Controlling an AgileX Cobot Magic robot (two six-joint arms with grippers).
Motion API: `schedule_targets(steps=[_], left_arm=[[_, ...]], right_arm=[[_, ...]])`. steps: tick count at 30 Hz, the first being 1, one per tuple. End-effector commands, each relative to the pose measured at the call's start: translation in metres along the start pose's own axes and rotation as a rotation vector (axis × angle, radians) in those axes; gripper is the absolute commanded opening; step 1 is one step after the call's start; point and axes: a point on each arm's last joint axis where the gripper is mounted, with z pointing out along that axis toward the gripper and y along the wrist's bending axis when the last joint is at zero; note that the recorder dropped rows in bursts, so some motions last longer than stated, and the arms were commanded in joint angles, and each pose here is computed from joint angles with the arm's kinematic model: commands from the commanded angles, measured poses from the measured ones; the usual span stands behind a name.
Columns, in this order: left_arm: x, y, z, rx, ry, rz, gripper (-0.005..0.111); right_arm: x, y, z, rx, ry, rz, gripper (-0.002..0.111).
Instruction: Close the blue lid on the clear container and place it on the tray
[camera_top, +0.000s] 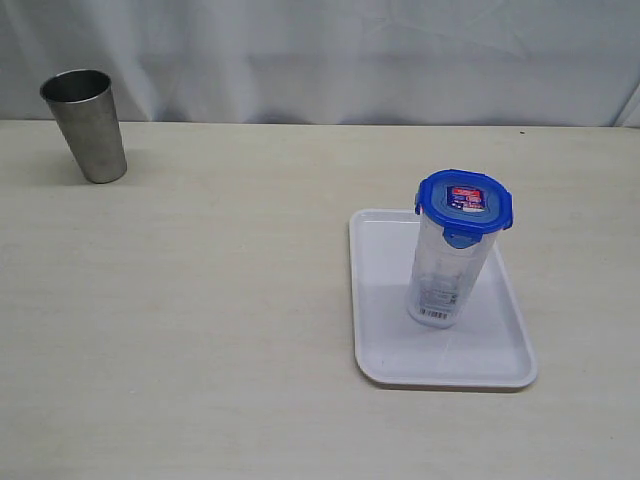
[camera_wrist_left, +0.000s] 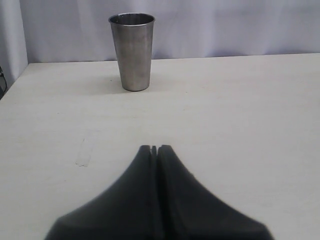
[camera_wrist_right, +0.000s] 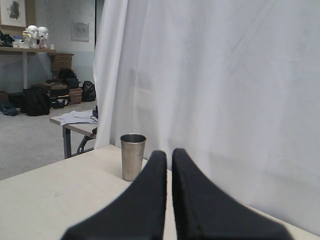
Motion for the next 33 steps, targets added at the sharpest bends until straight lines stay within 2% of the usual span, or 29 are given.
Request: schedule_targets(steps=[1, 15, 20, 23, 26, 33], left_arm=[[0.0, 0.001, 0.0, -0.007, -0.01, 0.018, 0.0], [0.0, 0.001, 0.0, -0.006, -0.005, 0.018, 0.0], [0.0, 0.001, 0.0, -0.006, -0.005, 0.018, 0.0], [0.0, 0.001, 0.0, -0.006, -0.005, 0.018, 0.0], [0.0, 0.001, 0.0, -0.006, -0.005, 0.018, 0.0], [0.0, 0.001, 0.0, -0.006, -0.005, 0.018, 0.0]], right_arm=[[0.002, 0.0, 0.0, 0.002, 0.006, -0.01, 0.004], [0.002, 0.0, 0.0, 0.002, 0.008, -0.01, 0.004], [0.021, 0.001, 0.005, 0.011, 0.059, -0.01, 0.004], [0.04, 0.0, 0.007, 0.058, 0.107, -0.022, 0.004], [0.058, -0.004, 0.005, 0.146, 0.106, -0.144, 0.004], [0.096, -0.008, -0.002, 0.331, 0.011, -0.183, 0.004]])
